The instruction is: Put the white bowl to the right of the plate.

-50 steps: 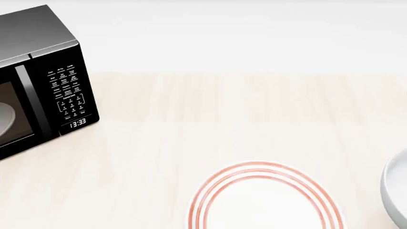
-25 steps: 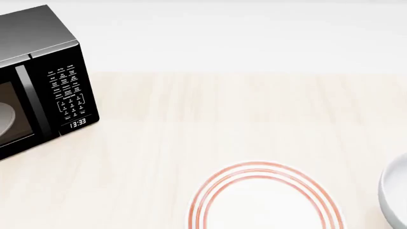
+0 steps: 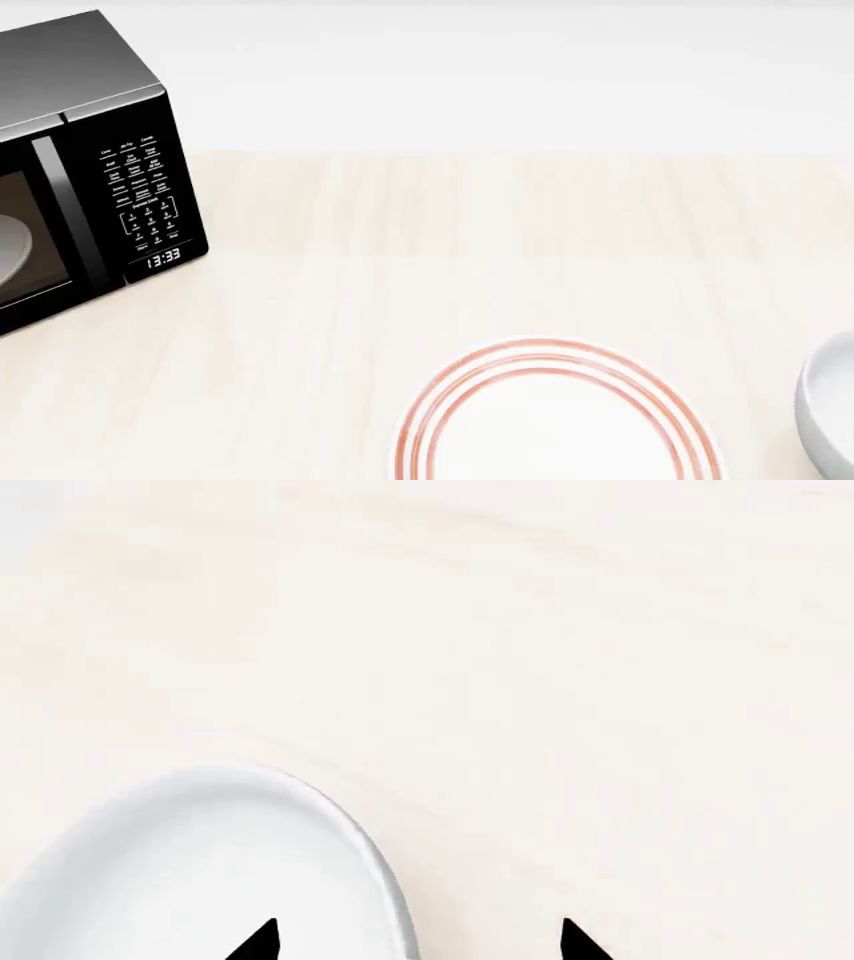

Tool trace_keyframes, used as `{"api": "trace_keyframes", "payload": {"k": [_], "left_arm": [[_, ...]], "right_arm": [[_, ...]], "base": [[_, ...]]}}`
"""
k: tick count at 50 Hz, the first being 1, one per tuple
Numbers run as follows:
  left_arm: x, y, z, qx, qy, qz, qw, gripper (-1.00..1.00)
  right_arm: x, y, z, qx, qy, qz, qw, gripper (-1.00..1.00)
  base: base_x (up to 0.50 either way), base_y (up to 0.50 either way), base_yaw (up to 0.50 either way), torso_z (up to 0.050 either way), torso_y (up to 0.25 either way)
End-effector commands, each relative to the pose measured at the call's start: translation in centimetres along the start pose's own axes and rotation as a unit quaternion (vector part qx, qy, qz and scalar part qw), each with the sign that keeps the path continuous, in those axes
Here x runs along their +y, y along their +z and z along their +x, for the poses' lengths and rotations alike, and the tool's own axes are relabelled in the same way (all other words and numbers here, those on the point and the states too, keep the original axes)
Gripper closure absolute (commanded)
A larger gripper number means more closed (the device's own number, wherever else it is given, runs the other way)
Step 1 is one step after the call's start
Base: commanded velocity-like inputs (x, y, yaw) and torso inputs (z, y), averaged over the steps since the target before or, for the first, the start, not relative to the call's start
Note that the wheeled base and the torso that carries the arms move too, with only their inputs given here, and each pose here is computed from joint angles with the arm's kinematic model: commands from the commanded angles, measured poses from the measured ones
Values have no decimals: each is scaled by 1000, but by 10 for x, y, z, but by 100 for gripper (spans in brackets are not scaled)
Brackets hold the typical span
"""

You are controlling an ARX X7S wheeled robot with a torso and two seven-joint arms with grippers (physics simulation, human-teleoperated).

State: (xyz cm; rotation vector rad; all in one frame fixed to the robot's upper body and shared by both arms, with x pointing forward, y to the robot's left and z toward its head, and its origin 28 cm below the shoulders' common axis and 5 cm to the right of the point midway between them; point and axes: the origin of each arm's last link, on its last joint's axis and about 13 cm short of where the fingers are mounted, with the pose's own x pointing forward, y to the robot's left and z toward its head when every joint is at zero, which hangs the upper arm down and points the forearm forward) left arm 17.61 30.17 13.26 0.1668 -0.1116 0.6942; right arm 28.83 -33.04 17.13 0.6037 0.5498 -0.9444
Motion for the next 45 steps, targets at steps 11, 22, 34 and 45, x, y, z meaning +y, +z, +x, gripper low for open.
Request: {"api": "trace_keyframes", "payload": {"k": [11,22,34,45], "left_arm": [[-1,2,-6,-9,-17,-1,1000,-100],[-11,3,-19,-30,-69,1,997,-100],[-28,8,-53,-63,-181,-6,982,-100],[-39,4,-74,-78,-273,-63,957,-100]], "right_arm": [[7,1,-125,-305,90,-63,946,-100],[1,-46,-192,-424,196,-71,881,-100],[-9,-149,-204,-433,335,-163,820,-100],[-23,-230,-178,-464,395,-193,769,-100]], "base": [[0,0,0,0,0],[0,0,0,0,0],[0,0,0,0,0],[0,0,0,0,0]]}}
